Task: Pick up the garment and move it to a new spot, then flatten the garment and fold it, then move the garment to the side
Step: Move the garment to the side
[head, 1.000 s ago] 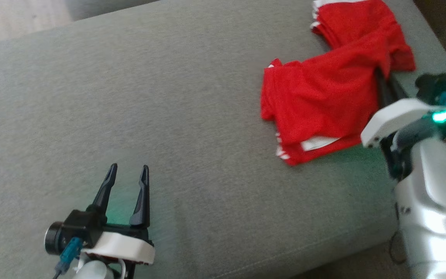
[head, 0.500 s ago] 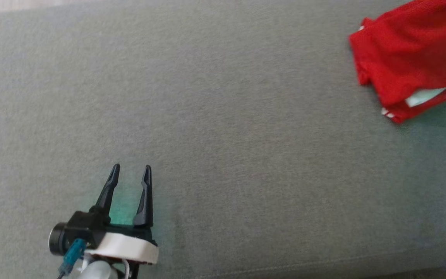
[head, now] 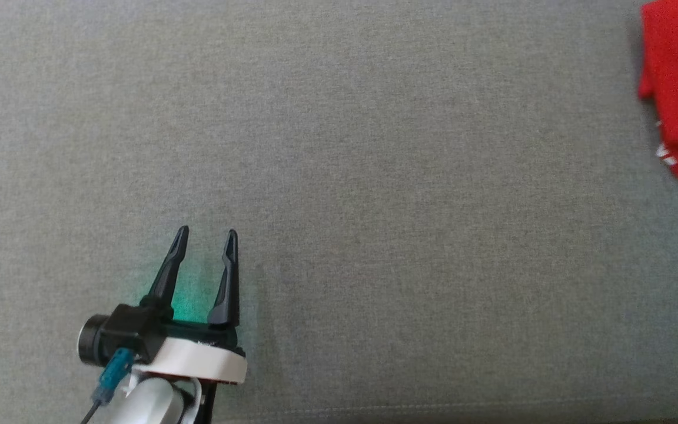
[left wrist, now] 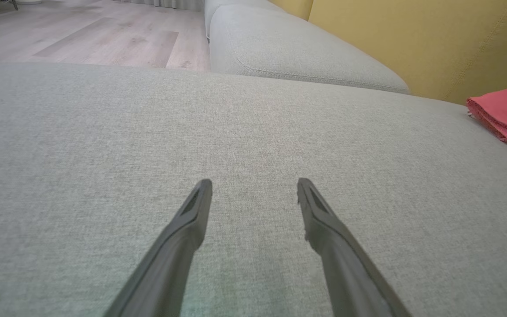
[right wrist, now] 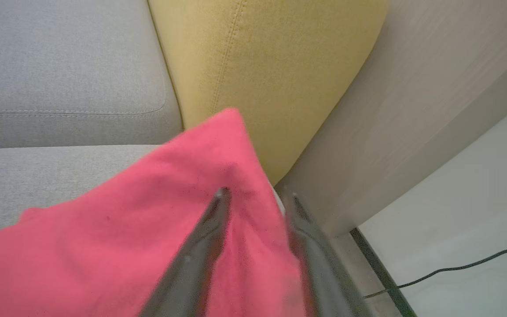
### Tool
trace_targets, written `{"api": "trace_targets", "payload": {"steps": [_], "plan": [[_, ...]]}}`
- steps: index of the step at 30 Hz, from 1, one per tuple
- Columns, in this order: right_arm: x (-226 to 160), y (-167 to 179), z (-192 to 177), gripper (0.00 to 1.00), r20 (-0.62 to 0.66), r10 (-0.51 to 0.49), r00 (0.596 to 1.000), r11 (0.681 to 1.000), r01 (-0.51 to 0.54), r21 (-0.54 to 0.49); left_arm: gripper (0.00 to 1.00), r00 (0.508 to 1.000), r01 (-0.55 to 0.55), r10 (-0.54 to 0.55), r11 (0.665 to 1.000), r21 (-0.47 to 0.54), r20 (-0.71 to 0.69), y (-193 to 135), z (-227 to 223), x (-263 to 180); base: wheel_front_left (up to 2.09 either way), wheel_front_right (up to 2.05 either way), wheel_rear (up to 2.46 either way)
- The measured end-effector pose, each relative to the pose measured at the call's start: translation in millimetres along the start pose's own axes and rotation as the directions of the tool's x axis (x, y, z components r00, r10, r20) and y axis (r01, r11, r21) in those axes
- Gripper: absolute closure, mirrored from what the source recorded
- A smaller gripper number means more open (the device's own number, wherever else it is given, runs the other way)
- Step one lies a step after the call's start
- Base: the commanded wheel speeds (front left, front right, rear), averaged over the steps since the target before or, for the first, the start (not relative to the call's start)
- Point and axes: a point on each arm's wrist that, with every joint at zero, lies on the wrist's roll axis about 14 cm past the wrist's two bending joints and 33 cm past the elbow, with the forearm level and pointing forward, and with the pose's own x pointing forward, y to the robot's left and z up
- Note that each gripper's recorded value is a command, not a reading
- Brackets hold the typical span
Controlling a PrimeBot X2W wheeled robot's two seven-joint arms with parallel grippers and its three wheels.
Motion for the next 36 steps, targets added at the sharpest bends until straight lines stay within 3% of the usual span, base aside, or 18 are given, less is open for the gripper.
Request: {"api": "trace_targets", "payload": {"steps": [5, 10, 16, 21, 30, 36], "plan": [[-2.6, 2.8, -10.4, 0.00, 0.020, -0.027, 0.999, 0.999, 0.027, -0.017, 0.00, 1.000, 0.005, -0.005, 1.000, 0.000, -0.005, -1.0, -1.9, 1.6, 0.00, 0.00, 0.00], [-12.6, 19.6, -14.1, 0.00, 0.046, 0.009, 0.999, 1.000, -0.010, 0.014, 0.00, 1.000, 0.018, -0.019, 1.000, 0.009, 0.017, -6.7, 6.1, 2.8, 0.00, 0.00, 0.00], [-32.5, 40.7, 12.4, 0.00, 0.149, 0.082, 0.986, 0.996, -0.084, 0.007, 0.00, 0.997, 0.029, -0.031, 0.999, 0.023, 0.069, -11.6, 25.5, -1.2, 0.00, 0.00, 0.00], [-64.1, 61.8, 51.6, 0.00, 0.290, 0.158, 0.944, 0.986, -0.167, 0.004, 0.00, 0.994, -0.007, 0.005, 1.000, 0.018, 0.113, -5.6, 41.1, -15.5, 0.00, 0.00, 0.00], [-142.9, 120.1, 46.8, 0.00, 0.417, 0.312, 0.854, 0.919, -0.383, 0.095, 0.00, 0.973, -0.137, 0.138, 0.990, -0.020, 0.184, 17.9, 55.3, -63.0, 0.00, 0.00, 0.00], [-184.0, 141.7, 26.2, 0.00, 0.480, 0.354, 0.803, 0.870, -0.471, 0.147, 0.00, 0.964, -0.173, 0.180, 0.984, -0.051, 0.198, 22.2, 50.5, -88.8, 0.00, 0.00, 0.00]]}}
